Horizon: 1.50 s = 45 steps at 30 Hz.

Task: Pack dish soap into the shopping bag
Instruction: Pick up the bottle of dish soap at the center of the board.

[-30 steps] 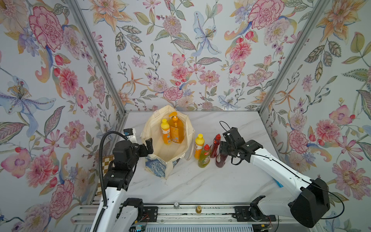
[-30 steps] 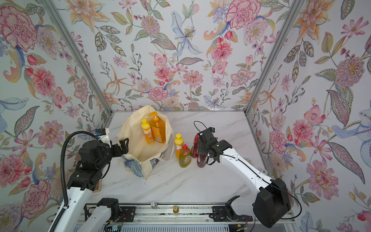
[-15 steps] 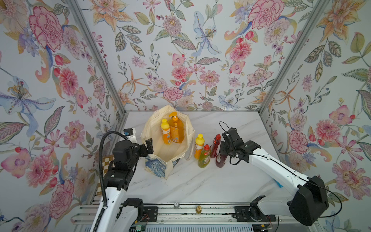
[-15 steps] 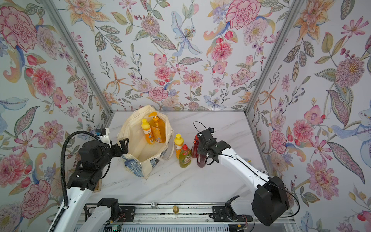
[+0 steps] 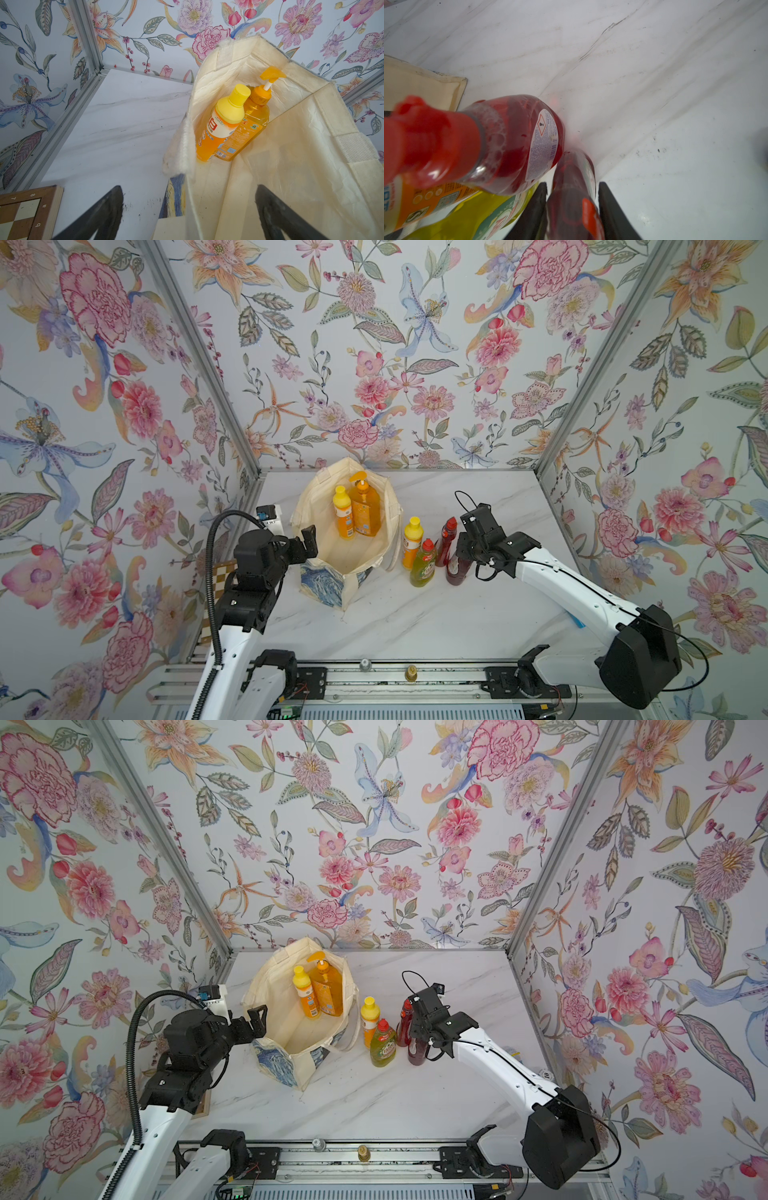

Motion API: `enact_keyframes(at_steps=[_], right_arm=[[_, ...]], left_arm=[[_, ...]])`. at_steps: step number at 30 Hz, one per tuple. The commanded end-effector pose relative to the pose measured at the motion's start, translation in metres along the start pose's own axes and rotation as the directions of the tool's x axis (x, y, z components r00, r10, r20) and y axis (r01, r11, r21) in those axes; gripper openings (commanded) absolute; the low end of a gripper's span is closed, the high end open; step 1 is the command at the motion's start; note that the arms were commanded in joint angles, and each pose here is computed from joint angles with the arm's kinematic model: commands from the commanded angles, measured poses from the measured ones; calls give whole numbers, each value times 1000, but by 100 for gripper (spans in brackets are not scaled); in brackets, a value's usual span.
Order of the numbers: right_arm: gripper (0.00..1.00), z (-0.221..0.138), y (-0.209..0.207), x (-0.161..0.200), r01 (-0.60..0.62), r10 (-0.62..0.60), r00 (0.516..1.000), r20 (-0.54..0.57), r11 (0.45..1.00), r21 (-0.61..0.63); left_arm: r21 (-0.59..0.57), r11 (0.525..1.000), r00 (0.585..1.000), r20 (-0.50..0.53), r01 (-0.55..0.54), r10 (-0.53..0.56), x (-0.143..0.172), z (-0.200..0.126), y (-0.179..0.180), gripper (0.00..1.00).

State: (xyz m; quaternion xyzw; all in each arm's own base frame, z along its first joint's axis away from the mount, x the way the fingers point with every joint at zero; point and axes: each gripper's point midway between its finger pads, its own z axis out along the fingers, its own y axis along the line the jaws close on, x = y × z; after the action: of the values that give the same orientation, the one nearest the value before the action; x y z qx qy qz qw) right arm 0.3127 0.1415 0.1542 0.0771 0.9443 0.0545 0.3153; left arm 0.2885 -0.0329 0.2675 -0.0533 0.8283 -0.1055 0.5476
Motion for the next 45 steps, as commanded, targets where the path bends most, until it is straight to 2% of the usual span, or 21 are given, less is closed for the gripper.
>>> enact_keyframes(at_steps=[1, 5, 17, 24, 31, 38, 45], right_arm=[[11, 1, -8, 18, 22, -21, 998, -57, 1000, 18], [0, -8, -5, 12, 36, -35, 999, -24, 999, 13], [0, -50, 8, -11, 96, -99, 993, 71, 994, 45], [0, -97, 26, -28, 135, -134, 985, 108, 991, 1], [0, -153, 33, -50, 127, -125, 987, 99, 992, -17], [0, -197, 52, -78, 155, -143, 980, 137, 985, -80], [0, -231, 97, -109, 253, -207, 952, 224, 946, -202]], left_arm=[[18, 1000, 1000, 3, 5, -5, 1, 2, -3, 99], [19, 1000, 1000, 1, 4, -4, 1, 1, -4, 99], [20, 1000, 1000, -2, 5, -5, 2, 1, -4, 99], [19, 1000, 1000, -6, 4, -4, 3, 1, -3, 99], [31, 999, 1000, -22, 8, -7, 8, 2, -5, 99], [49, 999, 1000, -27, 6, -5, 12, 2, -7, 99], [76, 997, 999, -47, 21, -17, 20, 3, -11, 99]])
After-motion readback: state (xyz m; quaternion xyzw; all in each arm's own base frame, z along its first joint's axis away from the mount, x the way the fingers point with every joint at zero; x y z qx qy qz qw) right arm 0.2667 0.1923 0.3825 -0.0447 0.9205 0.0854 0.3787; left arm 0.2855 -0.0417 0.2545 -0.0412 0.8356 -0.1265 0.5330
